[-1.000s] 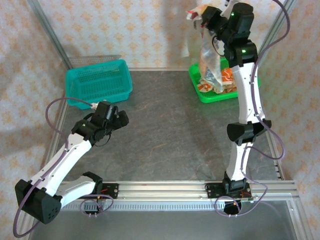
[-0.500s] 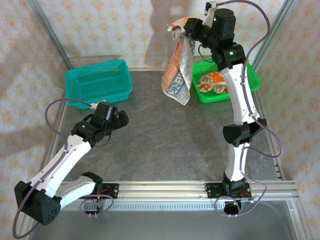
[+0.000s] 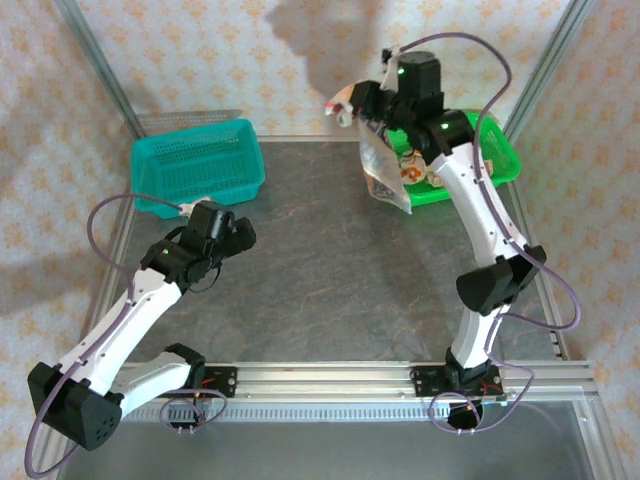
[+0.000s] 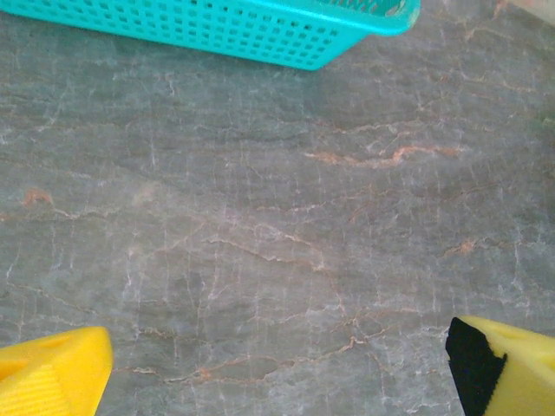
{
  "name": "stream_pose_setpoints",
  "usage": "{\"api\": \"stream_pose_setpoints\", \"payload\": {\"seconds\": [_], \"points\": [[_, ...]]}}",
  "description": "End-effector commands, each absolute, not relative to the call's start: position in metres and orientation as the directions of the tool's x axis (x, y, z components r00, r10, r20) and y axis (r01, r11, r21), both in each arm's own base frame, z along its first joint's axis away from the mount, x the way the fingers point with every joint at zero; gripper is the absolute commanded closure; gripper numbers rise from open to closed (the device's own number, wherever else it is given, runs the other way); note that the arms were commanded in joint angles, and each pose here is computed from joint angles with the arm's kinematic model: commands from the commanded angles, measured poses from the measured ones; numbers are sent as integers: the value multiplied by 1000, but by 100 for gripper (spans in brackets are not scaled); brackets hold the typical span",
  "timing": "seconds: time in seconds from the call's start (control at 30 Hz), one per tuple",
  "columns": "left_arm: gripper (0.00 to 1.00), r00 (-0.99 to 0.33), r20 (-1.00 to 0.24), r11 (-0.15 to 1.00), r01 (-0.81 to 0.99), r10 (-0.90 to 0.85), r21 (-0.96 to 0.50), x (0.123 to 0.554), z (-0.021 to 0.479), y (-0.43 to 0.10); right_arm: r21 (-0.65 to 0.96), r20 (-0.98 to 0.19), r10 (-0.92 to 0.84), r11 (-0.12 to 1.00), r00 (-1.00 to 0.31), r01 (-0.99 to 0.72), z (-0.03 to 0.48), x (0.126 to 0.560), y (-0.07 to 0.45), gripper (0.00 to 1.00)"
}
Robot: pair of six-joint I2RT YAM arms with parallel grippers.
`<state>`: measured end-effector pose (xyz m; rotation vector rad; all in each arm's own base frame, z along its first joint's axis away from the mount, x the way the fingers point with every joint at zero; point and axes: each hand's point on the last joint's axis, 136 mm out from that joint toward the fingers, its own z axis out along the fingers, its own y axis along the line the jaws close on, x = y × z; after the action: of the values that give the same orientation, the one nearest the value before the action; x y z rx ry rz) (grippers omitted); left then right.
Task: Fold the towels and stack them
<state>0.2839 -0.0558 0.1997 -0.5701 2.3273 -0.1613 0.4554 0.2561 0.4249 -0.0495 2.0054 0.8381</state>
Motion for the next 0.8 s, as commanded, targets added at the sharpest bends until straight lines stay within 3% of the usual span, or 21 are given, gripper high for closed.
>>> {"api": "stream_pose_setpoints", "payload": {"seconds": [0.0,0.07,0.1,0.2,0.27,0.47,0.77], "points": [[0,-614,-666,898,-379,-424,-223,284,213,-41,560,-765,261,721,-589,-408,415,428,301,99],[0,-612,-668,897,-387,-423,-213,282,213,-37,578,-724,205,702,-658,-417,381,413,335,98],[0,-610,-669,896,-392,-424,-209,280,213,-35,585,-700,169,693,-694,-421,363,403,353,92],[0,-609,-670,893,-404,-424,-197,274,212,-30,579,-627,57,701,-777,-416,316,381,385,60],[0,-609,-670,892,-409,-423,-192,271,211,-27,572,-578,13,720,-816,-393,292,373,390,52],[0,-622,-659,894,-405,-423,-192,268,202,-28,531,-530,21,788,-848,-312,241,366,369,51],[0,-669,-620,905,-382,-411,-188,276,186,-39,530,-333,15,830,-943,-174,124,360,375,68]]}}
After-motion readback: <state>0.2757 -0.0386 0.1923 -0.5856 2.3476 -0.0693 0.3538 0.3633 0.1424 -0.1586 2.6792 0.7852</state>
